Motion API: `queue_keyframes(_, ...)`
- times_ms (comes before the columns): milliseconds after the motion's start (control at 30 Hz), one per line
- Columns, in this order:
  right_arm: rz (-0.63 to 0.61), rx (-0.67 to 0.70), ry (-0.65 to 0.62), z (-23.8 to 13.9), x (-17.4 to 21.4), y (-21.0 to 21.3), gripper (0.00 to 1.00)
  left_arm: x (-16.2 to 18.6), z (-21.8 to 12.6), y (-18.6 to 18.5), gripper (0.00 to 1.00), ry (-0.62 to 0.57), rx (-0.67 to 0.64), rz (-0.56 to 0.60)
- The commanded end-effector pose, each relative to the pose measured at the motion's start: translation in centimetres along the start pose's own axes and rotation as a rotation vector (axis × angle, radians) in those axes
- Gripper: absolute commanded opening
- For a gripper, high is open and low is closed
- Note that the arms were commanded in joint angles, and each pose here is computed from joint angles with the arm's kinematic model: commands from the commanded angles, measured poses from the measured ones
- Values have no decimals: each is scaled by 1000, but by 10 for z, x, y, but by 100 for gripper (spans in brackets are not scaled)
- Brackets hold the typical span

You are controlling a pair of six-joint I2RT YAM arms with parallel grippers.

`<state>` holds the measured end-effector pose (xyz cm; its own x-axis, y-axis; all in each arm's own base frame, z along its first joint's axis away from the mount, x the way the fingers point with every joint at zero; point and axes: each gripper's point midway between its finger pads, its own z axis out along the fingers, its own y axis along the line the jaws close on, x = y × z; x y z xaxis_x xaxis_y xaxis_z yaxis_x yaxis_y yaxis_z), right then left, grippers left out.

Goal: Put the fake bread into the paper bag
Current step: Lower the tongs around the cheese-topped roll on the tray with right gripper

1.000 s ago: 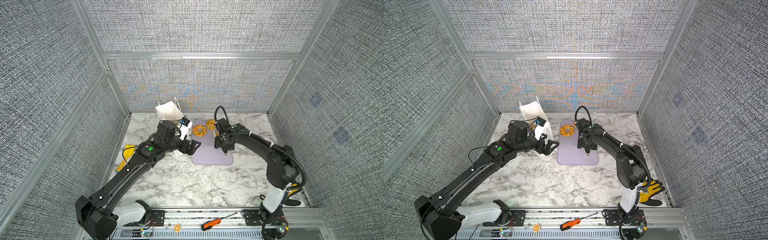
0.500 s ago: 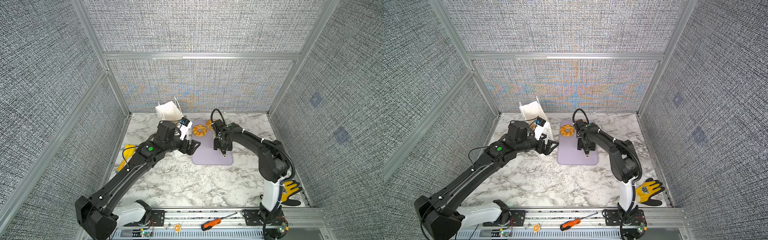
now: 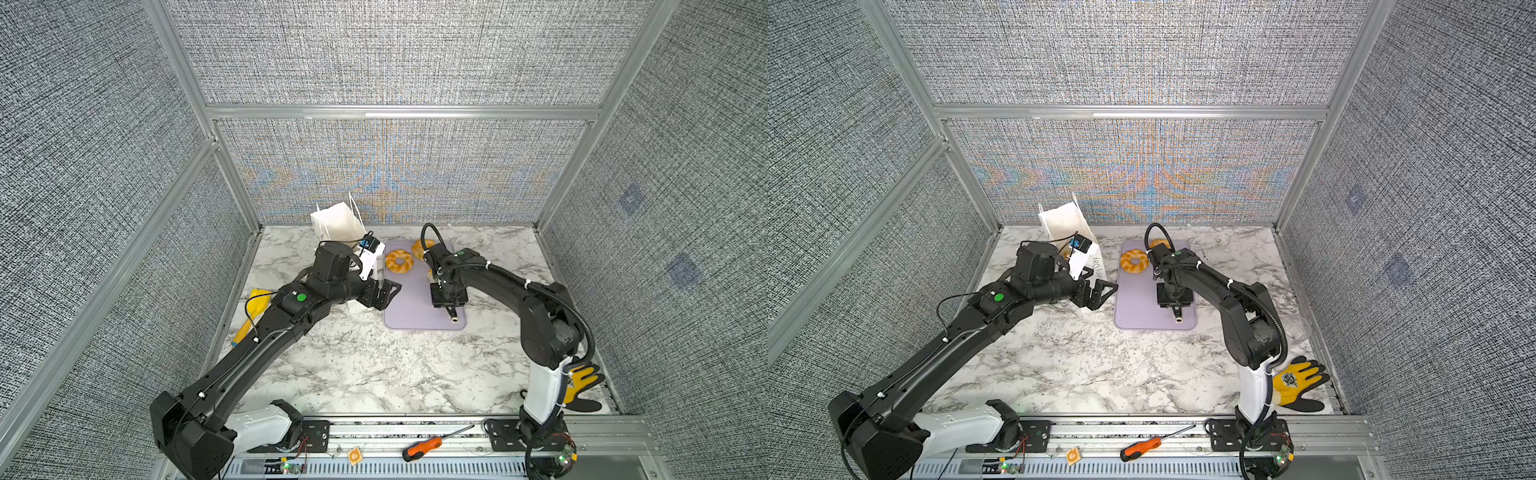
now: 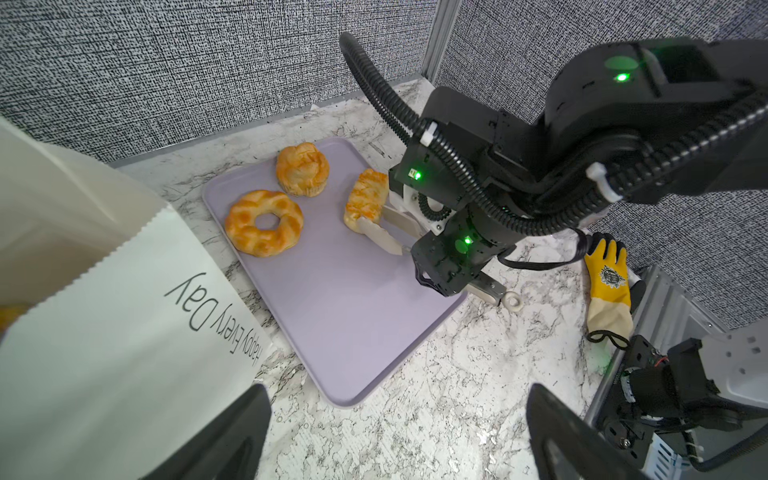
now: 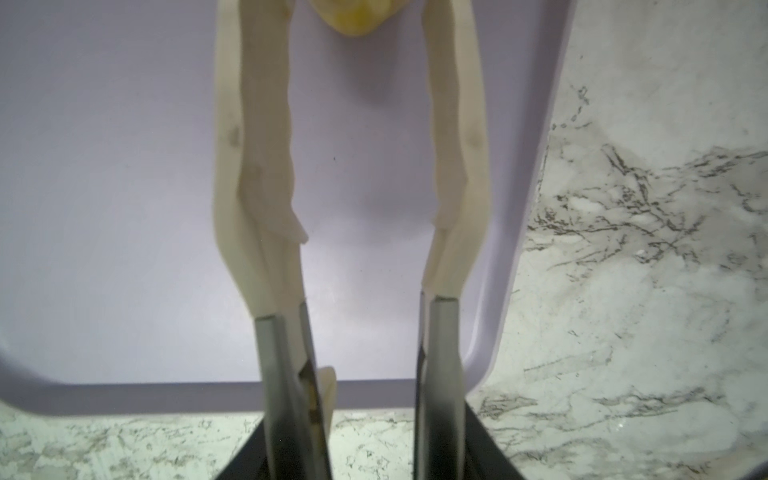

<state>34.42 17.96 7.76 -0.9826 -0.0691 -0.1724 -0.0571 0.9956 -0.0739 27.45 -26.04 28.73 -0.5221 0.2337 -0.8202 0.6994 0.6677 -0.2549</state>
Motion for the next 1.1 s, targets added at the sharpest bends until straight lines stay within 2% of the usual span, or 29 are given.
queue_keyframes(0,-72,-29,23,-9,15,4,47,-7,0,-1,97,-23,4,16)
queue_keyframes(300,-306,-72,11,-19,38,13,48,-9,4,-3,97,-15,18,27)
queue_keyframes(567,-411,-44,16,-22,43,6,50,-12,4,-3,97,-16,20,30)
queue_keyframes(733,-355,14,23,-20,44,-6,55,-12,4,-3,98,-17,21,31)
queue_keyframes(900,-183,15,-35,-28,39,-9,61,-12,4,-4,97,-17,24,35)
queue_keyframes(1067,-67,-76,-88,-38,33,14,64,-10,2,-3,97,-16,20,42)
